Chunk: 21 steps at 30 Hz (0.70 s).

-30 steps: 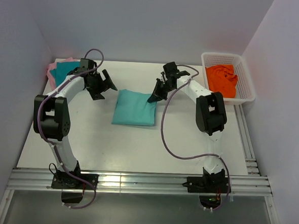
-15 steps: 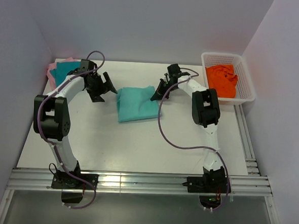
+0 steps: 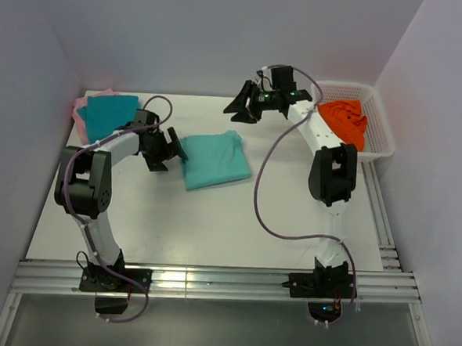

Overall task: Fold and stack the t-shirts
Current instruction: Put the neatly folded tshirt into the corner of the board with the left arm

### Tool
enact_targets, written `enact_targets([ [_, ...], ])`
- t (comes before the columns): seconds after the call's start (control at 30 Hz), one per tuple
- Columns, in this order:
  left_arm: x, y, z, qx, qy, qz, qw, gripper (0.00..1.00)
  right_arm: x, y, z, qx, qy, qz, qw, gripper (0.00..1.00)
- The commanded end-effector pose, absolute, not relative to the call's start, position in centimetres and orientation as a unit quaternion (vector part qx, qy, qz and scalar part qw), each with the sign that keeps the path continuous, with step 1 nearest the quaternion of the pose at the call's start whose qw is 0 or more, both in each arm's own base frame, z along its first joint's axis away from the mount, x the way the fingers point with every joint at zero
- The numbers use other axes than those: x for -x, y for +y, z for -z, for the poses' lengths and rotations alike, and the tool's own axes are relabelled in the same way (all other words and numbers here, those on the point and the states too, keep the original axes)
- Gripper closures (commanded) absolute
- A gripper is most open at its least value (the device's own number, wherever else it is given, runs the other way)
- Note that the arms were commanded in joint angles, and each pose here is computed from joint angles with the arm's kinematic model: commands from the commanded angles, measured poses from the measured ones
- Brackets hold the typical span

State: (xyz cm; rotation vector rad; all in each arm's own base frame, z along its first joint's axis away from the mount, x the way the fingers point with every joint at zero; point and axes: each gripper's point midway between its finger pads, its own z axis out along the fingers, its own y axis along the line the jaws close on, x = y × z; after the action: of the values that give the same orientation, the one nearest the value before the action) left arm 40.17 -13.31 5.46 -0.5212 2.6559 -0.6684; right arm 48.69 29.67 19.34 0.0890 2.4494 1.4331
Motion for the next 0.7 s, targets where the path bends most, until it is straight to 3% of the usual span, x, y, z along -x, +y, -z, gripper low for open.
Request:
enact_targets([
  [0.0, -42.2, -14.0, -7.3, 0.182, 0.919, 0.249, 0.247, 0.05, -44.1, 29.0, -30.6, 0.037, 0.805, -0.549, 0.221, 0.42],
  [0.3, -43.0, -15.5, -4.0, 0.224, 0.905, 0.251, 0.261, 0.06, -32.3, 24.6, -28.2, 0.033, 0.838, -0.501, 0.214, 0.42],
  [0.4, -43.6, -16.4, -3.2, 0.228, 0.903, 0.256, 0.259, 0.15, -29.5, 23.2, -26.7, 0.029, 0.851, -0.481, 0.207, 0.42],
  [0.5, -44.2, -17.4, -2.3, 0.231, 0.903, 0.261, 0.252, 0.38, -27.4, 22.0, -25.5, 0.028, 0.862, -0.463, 0.202, 0.43],
  [0.53, -44.6, -18.1, -2.5, 0.226, 0.903, 0.263, 0.255, 0.54, -26.6, 21.7, -24.5, 0.023, 0.869, -0.457, 0.19, 0.43],
  [0.57, -44.8, -18.5, -2.5, 0.224, 0.904, 0.262, 0.255, 0.63, -26.2, 21.2, -24.5, 0.021, 0.87, -0.452, 0.196, 0.43],
  [0.6, -45.1, -18.9, -2.2, 0.223, 0.906, 0.255, 0.255, 0.92, -25.6, 20.9, -23.7, 0.02, 0.875, -0.446, 0.189, 0.44],
  [0.63, -45.3, -19.0, -2.1, 0.223, 0.907, 0.253, 0.254, 1.0, -25.4, 20.7, -23.6, 0.02, 0.875, -0.445, 0.189, 0.44],
  [0.67, -45.5, -19.2, -2.2, 0.223, 0.907, 0.253, 0.254, 1.0, -25.1, 20.5, -23.7, 0.018, 0.875, -0.444, 0.193, 0.44],
])
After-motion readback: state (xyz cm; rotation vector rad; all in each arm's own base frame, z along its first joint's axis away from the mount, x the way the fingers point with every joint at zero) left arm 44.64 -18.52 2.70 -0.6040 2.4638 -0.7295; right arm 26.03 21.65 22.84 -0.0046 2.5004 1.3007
